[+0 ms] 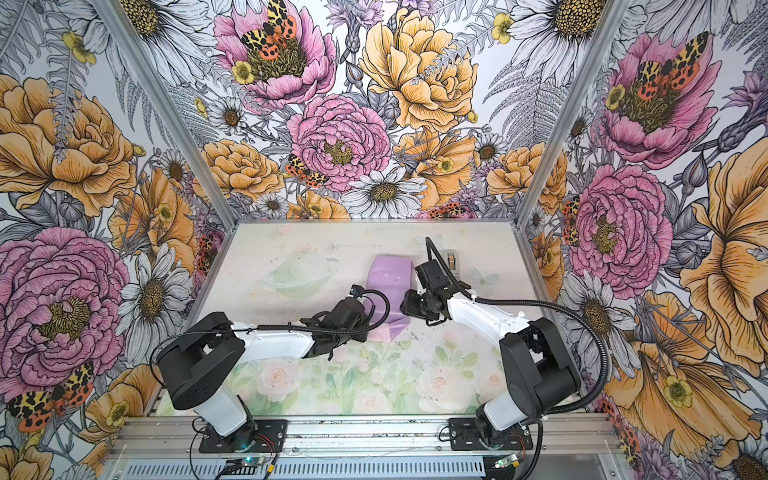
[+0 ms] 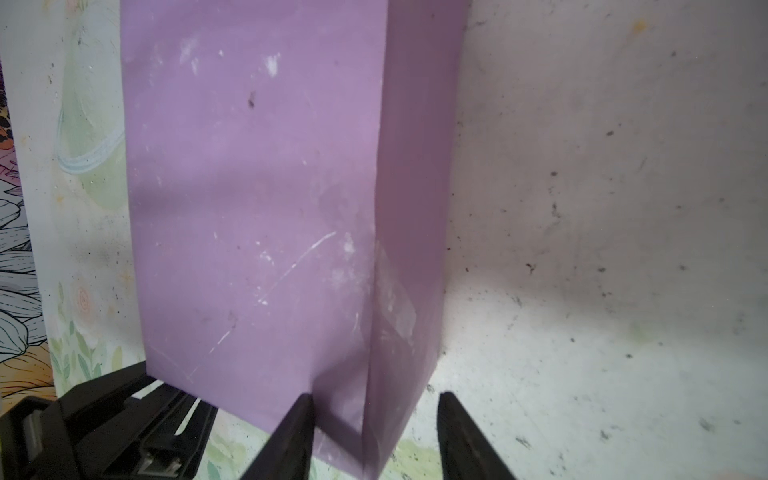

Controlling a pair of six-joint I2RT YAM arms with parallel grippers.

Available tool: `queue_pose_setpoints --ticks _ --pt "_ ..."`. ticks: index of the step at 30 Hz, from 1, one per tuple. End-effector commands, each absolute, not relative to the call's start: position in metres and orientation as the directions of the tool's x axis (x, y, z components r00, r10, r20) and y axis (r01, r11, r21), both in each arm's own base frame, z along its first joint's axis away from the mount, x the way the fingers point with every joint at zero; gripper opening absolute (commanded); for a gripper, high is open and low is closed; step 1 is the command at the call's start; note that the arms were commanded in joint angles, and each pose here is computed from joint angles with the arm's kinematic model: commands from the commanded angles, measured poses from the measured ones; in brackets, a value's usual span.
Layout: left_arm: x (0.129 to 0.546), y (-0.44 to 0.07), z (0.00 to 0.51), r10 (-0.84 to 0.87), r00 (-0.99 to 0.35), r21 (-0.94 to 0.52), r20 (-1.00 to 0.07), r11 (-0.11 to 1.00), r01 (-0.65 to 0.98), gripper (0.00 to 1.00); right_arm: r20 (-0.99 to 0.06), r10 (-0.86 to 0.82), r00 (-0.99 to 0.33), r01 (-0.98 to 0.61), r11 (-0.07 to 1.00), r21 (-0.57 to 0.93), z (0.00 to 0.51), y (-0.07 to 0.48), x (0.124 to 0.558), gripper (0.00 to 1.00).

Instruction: Wrap the gift box in paper

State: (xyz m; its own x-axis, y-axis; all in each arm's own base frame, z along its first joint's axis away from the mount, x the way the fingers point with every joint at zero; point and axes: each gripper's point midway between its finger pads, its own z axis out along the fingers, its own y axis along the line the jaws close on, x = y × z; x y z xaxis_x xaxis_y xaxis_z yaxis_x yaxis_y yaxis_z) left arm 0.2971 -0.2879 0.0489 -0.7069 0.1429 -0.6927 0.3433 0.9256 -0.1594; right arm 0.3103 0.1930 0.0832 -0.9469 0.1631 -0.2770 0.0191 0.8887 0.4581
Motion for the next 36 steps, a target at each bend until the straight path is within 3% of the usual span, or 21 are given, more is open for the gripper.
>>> queue_pose_setpoints --ticks 1,7,10,18,25,28,31,33,34,36 --pt "0.303 -0.292 0.054 0.121 -0.695 -0.161 -0.708 0.932 0.326 0.0 -0.288 0.176 -0.941 0.028 0.892 0.452 0.083 0.191 0.31 0.49" --pt "0.302 -0.292 0.057 0.117 -0.693 -0.164 -0.711 0.931 0.325 0.0 -0.287 0.176 -0.942 0.029 0.892 0.451 0.082 0.191 0.31 0.49" --pt "0.299 -0.289 0.056 0.11 -0.697 -0.167 -0.708 0.934 0.317 0.12 -0.288 0.176 -0.941 0.028 0.892 0.452 0.083 0.192 0.31 0.49" --pt "0.288 -0.282 0.058 0.073 -0.717 -0.215 -0.694 0.928 0.303 0.26 -0.29 0.174 -0.941 0.024 0.89 0.456 0.084 0.192 0.31 0.49" --pt "0.282 -0.278 0.049 0.07 -0.738 -0.226 -0.671 0.929 0.294 0.27 -0.288 0.171 -0.942 0.022 0.89 0.456 0.083 0.193 0.309 0.49" --pt "0.281 -0.279 0.047 0.07 -0.745 -0.232 -0.663 0.927 0.294 0.22 -0.29 0.173 -0.941 0.023 0.89 0.455 0.083 0.193 0.31 0.49" --pt "0.28 -0.28 0.046 0.075 -0.746 -0.238 -0.662 0.922 0.304 0.0 -0.288 0.171 -0.942 0.022 0.889 0.456 0.081 0.194 0.31 0.49" --pt "0.281 -0.281 0.047 0.074 -0.744 -0.239 -0.664 0.922 0.306 0.0 -0.288 0.171 -0.942 0.021 0.889 0.458 0.081 0.195 0.31 0.49" --pt "0.281 -0.281 0.049 0.073 -0.742 -0.241 -0.666 0.921 0.307 0.02 -0.287 0.17 -0.943 0.021 0.889 0.457 0.081 0.195 0.31 0.49" --pt "0.28 -0.28 0.053 0.065 -0.74 -0.247 -0.67 0.92 0.305 0.2 -0.291 0.171 -0.941 0.018 0.888 0.46 0.083 0.195 0.311 0.49"
